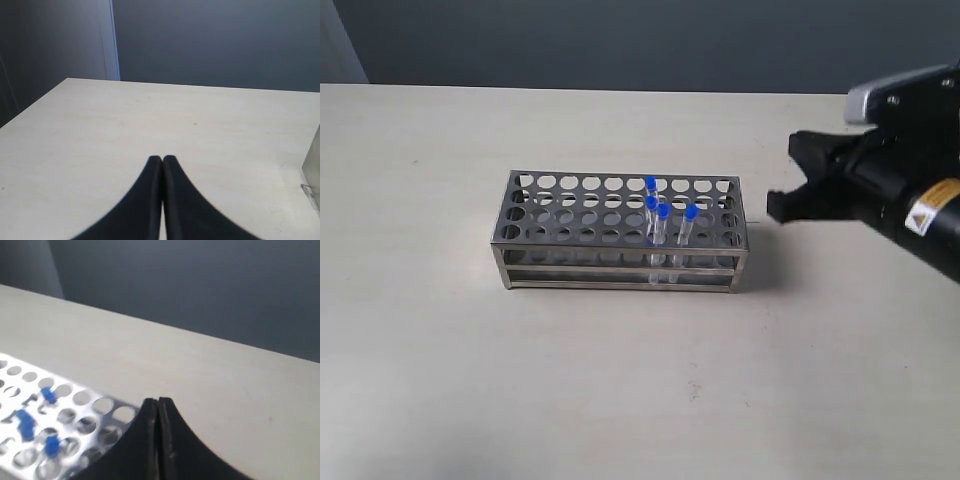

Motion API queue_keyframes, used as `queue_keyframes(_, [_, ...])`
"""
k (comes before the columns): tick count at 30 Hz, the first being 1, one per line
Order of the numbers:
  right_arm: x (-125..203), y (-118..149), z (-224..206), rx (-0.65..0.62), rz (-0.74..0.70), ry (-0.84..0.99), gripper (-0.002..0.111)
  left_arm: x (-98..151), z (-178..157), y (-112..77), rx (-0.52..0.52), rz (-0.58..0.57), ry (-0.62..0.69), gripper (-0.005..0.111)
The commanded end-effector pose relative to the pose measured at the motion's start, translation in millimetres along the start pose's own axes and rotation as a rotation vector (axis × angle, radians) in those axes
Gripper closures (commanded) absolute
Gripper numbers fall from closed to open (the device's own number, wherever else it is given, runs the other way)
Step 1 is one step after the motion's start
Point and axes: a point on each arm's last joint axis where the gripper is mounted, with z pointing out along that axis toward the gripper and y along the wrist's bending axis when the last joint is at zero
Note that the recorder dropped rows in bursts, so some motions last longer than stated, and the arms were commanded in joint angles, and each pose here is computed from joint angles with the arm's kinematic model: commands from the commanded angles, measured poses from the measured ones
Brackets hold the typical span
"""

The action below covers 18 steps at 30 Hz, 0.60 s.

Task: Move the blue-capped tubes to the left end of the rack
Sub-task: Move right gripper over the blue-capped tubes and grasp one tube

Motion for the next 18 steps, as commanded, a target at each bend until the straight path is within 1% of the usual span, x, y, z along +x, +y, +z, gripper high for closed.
queue_keyframes(1, [16,17,-16,-0.147,-0.080,-0.003,0.101,1,0,-0.4,0.009,-0.003,0.003,0.106])
queue_keyframes(2, [17,18,-16,-0.163,-0.099,0.009,0.095,1,0,-0.4,0.009,-0.003,0.003,0.106])
queue_keyframes(3, [18,20,-16,-0.185,-0.114,0.014,0.086,1,0,-0.4,0.009,-0.003,0.003,0.106])
queue_keyframes(6, [17,21,-17,-0.199,-0.108,0.003,0.063,1,0,-0.4,0.009,-0.003,0.003,0.106])
queue_keyframes(7, [17,21,-17,-0.200,-0.105,0.003,0.057,1,0,-0.4,0.009,-0.003,0.003,0.106])
queue_keyframes(8, [17,21,-16,-0.200,-0.105,0.005,0.054,1,0,-0.4,0.009,-0.003,0.003,0.106])
queue_keyframes(11, [21,22,-14,-0.214,-0.107,0.012,0.054,1,0,-0.4,0.009,-0.001,0.003,0.106])
queue_keyframes(15, [27,32,-6,-0.331,-0.075,-0.038,0.054,1,0,-0.4,0.009,-0.001,0.003,0.106])
queue_keyframes(18, [35,34,1,-0.358,-0.032,-0.061,0.054,1,0,-0.4,0.009,-0.001,0.003,0.106])
